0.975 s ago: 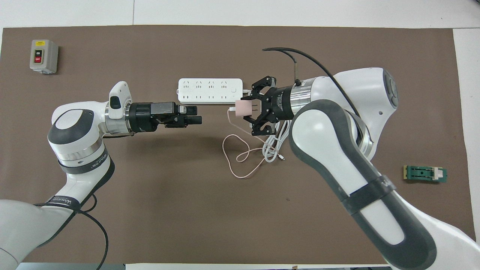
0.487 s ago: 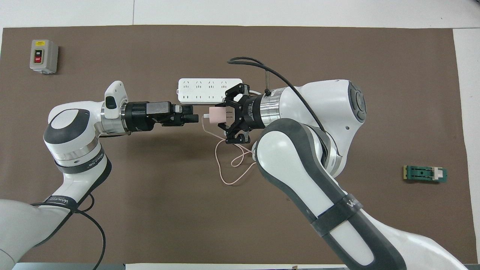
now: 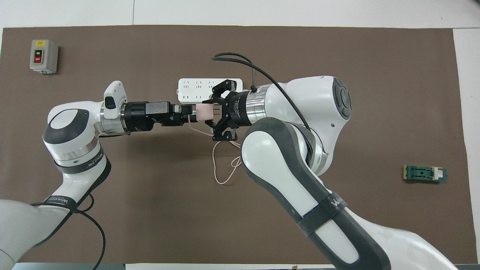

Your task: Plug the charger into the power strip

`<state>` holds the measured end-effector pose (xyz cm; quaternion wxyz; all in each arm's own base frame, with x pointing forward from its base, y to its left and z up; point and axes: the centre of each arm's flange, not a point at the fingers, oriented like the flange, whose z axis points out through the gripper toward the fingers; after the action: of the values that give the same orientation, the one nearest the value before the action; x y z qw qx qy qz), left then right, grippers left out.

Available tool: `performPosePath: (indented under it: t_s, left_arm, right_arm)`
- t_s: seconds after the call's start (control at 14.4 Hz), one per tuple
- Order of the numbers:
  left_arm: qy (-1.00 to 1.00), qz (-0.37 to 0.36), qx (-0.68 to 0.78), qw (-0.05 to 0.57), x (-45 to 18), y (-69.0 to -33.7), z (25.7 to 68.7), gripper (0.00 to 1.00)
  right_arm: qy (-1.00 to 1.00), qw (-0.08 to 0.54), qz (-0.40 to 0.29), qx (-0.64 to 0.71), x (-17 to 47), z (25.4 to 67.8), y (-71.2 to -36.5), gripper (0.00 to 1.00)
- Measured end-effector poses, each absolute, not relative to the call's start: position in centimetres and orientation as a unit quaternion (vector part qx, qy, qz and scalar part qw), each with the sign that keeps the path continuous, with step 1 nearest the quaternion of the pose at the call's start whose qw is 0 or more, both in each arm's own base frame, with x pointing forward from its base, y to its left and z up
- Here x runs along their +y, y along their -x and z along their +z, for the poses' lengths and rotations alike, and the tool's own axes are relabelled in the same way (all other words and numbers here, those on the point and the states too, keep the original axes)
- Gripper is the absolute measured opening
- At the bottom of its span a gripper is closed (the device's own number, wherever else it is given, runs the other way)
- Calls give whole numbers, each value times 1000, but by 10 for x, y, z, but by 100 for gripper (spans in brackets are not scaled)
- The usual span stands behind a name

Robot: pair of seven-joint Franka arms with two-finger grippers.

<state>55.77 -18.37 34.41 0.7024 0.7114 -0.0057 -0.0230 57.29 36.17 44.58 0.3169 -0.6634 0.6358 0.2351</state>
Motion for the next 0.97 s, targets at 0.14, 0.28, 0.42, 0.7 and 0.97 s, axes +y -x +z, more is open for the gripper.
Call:
performPosePath:
  t_s: [0.14, 0.28, 0.42, 0.7, 0.97]
  left_arm:
    - [-711, -23, -6, 703, -184, -557, 344, 100]
    - [-711, -24, -7, 703, -185, -557, 344, 100]
    - [-711, -24, -8, 703, -185, -557, 344, 100]
    - [-711, -23, -8, 703, -185, -557, 344, 100]
    - [-710, -23, -9, 703, -185, -557, 344, 70]
  right_arm:
    - [666, 316, 233, 635, 371, 439, -570, 52]
    - [667, 317, 228, 634, 381, 434, -567, 52]
    - [668, 316, 228, 634, 382, 431, -566, 52]
    - [668, 318, 227, 634, 382, 432, -567, 52]
    - [668, 318, 227, 634, 382, 433, -567, 52]
